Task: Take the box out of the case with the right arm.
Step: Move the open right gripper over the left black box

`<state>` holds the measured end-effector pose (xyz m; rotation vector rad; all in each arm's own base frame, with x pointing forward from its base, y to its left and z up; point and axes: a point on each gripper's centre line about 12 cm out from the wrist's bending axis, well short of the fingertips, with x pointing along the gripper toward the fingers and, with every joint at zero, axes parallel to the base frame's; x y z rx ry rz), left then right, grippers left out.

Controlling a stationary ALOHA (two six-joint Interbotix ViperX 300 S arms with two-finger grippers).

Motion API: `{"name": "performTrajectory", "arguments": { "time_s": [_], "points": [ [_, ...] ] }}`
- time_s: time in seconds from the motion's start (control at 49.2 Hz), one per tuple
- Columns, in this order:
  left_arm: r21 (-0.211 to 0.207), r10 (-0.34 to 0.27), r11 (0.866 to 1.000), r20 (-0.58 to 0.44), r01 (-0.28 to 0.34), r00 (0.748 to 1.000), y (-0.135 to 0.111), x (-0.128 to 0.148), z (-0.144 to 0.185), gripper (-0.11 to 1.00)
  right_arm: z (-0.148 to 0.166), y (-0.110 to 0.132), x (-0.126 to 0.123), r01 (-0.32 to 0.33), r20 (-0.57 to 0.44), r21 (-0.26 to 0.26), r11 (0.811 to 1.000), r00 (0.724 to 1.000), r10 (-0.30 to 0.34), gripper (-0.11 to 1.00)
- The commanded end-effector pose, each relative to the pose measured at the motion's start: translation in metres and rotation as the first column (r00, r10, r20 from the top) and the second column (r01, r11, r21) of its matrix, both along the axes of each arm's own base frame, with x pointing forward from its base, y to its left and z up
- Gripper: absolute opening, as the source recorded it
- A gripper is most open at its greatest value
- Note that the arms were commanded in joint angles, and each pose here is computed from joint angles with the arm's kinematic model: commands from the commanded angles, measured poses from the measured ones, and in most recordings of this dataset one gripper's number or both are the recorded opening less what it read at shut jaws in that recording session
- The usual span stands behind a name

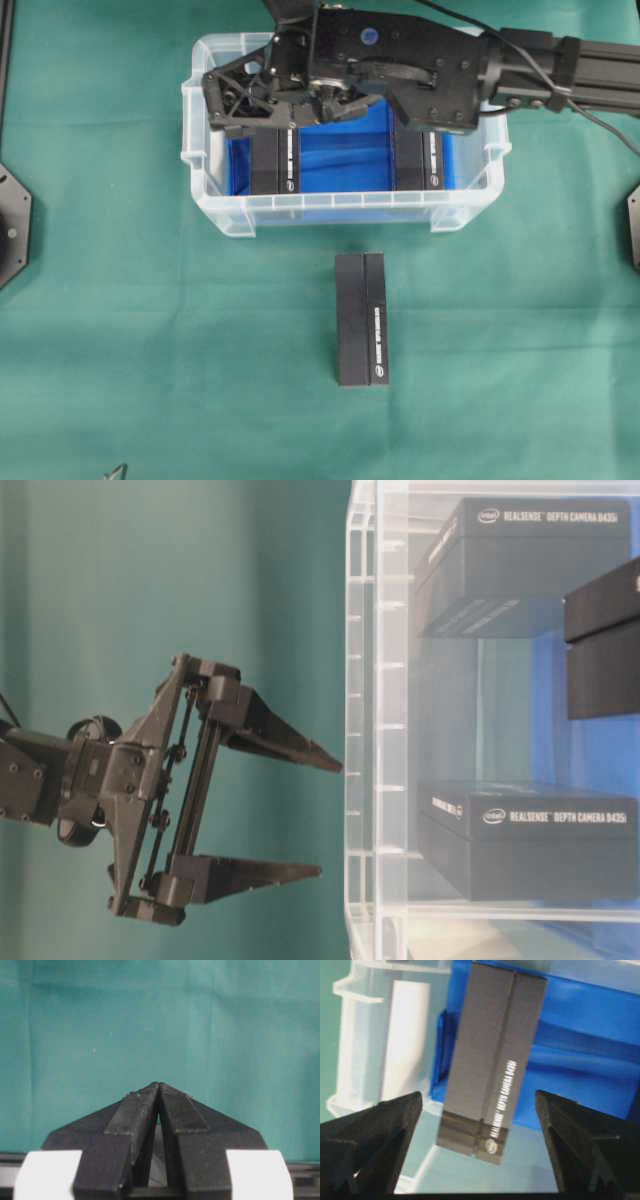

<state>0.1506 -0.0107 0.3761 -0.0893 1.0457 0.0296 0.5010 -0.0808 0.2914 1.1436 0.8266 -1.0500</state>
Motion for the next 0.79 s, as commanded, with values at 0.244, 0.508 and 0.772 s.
{"name": "performTrajectory", "arguments": {
  "time_s": [0.244, 0.508, 0.772],
  "points": [
    [0.001, -0.002, 1.000, 0.003, 0.002, 1.000, -0.0003, -0.0002, 0.0026, 0.02, 0.0220, -0.0018, 0.0020, -0.005, 0.078, -0.013, 1.000, 0.997, 0.006, 0.93],
    [0.001, -0.002, 1.000, 0.002, 0.002, 1.000, -0.0003, 0.0002, 0.0024, 0.02, 0.0217, -0.0035, 0.0021, -0.002, 0.080, -0.015, 1.000, 0.997, 0.004, 0.93],
    [0.001, -0.002, 1.000, 0.003, 0.002, 1.000, -0.0003, -0.0002, 0.0026, 0.02, 0.0218, -0.0046, 0.0019, -0.001, 0.080, -0.018, 1.000, 0.997, 0.002, 0.93]
  ]
}}
